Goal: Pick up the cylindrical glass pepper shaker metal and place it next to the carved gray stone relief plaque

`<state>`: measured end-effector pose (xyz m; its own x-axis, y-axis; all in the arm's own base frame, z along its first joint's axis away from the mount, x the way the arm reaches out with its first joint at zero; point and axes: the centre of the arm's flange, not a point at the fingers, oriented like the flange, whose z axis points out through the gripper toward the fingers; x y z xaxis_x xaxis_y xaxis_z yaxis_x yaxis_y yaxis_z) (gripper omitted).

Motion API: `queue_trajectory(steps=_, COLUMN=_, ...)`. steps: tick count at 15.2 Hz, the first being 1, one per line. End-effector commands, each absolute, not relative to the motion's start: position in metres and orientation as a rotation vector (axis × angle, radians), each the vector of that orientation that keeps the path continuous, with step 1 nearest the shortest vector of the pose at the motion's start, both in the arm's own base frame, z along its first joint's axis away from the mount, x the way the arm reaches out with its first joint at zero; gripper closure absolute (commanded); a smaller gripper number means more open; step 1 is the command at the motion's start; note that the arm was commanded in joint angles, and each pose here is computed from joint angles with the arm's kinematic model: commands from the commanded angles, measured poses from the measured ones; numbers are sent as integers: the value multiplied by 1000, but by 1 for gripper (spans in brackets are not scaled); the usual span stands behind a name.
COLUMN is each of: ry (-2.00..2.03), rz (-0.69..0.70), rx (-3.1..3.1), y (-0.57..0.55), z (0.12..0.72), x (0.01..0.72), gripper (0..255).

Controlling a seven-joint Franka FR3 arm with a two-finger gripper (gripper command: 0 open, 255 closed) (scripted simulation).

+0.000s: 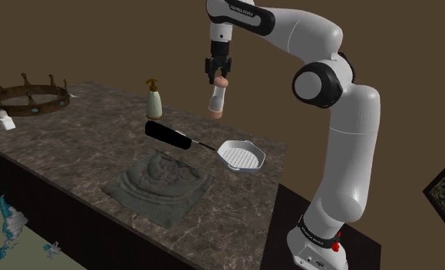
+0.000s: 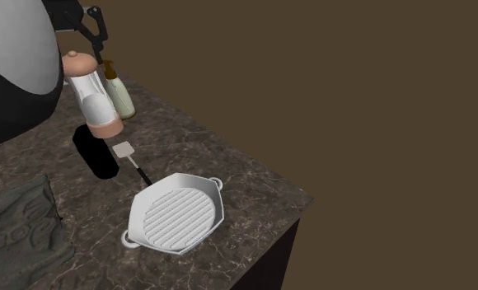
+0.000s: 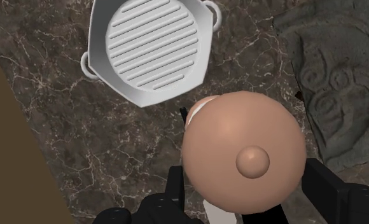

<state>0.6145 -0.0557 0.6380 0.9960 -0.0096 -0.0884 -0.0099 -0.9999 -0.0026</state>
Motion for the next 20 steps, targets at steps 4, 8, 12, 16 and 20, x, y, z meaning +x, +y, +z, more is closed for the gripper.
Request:
queue_trajectory(steps=4, ry=16, rz=138, rx=-3136, y=-55, z=611, x=614, gripper=255)
queue_trajectory(steps=8, ry=16, rz=138, rx=-3136, y=-55, z=590, x=614, gripper=255)
queue_trajectory(steps=12, ry=16, rz=138, rx=-3136, y=-55, z=569, x=614, gripper=255)
queue_trajectory(steps=16, ry=16, rz=138, rx=-3136, y=-55, z=548, x=614, gripper=255)
queue_trajectory(steps=20, ry=16, rz=138, rx=-3136, y=-55, z=527, x=614, gripper=255)
